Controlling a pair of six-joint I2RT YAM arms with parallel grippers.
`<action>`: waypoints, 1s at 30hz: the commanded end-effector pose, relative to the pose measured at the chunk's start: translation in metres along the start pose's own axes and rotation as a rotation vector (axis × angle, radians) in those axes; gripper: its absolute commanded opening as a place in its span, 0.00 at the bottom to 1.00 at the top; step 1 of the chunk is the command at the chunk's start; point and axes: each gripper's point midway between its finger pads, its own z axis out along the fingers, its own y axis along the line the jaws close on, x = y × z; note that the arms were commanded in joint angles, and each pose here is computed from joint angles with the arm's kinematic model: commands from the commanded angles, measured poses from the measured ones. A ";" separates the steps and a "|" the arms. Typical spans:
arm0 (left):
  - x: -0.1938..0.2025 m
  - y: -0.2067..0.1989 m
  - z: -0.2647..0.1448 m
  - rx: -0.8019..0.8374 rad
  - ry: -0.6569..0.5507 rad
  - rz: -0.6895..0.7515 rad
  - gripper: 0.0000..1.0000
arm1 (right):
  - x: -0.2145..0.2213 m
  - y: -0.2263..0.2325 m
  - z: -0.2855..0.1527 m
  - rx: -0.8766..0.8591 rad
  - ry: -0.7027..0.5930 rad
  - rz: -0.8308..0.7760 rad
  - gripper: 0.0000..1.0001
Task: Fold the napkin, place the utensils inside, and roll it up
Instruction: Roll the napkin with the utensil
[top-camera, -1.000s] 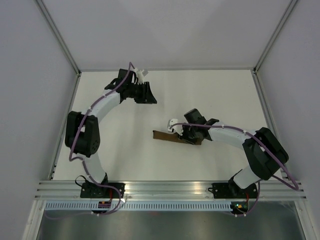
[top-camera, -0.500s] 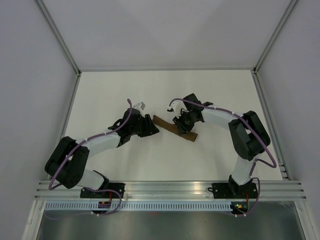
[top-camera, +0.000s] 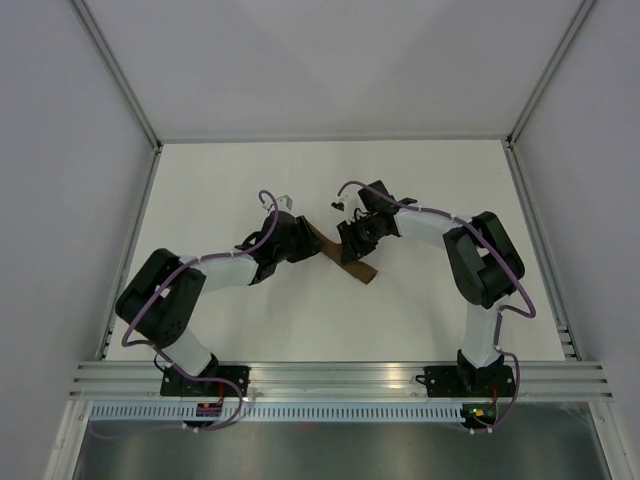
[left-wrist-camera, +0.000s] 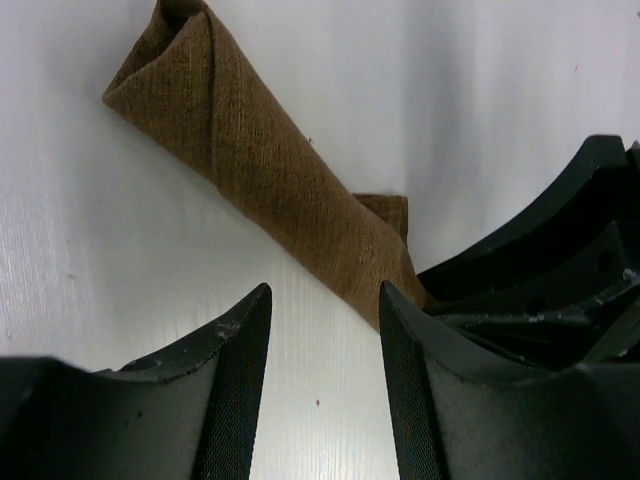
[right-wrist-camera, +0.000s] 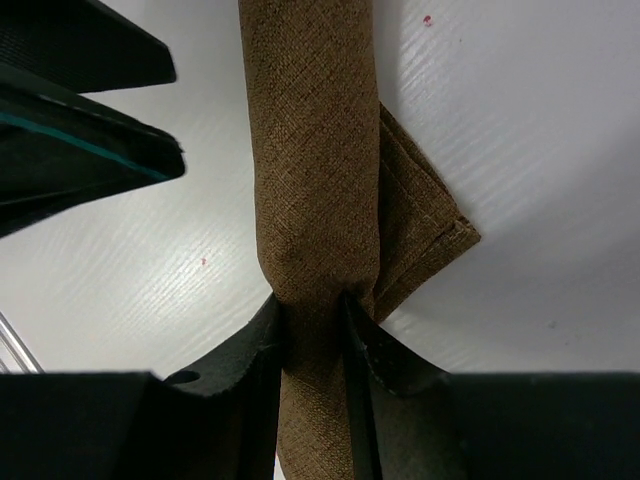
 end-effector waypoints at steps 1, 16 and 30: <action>-0.028 -0.019 0.014 0.024 -0.088 -0.043 0.53 | 0.044 -0.010 0.025 0.026 0.135 0.128 0.33; -0.028 0.004 0.048 -0.177 -0.028 0.039 0.51 | 0.024 -0.002 0.031 -0.087 0.093 0.226 0.34; -0.027 -0.008 0.086 -0.170 0.148 0.210 0.45 | 0.000 0.001 0.017 -0.140 0.029 0.260 0.53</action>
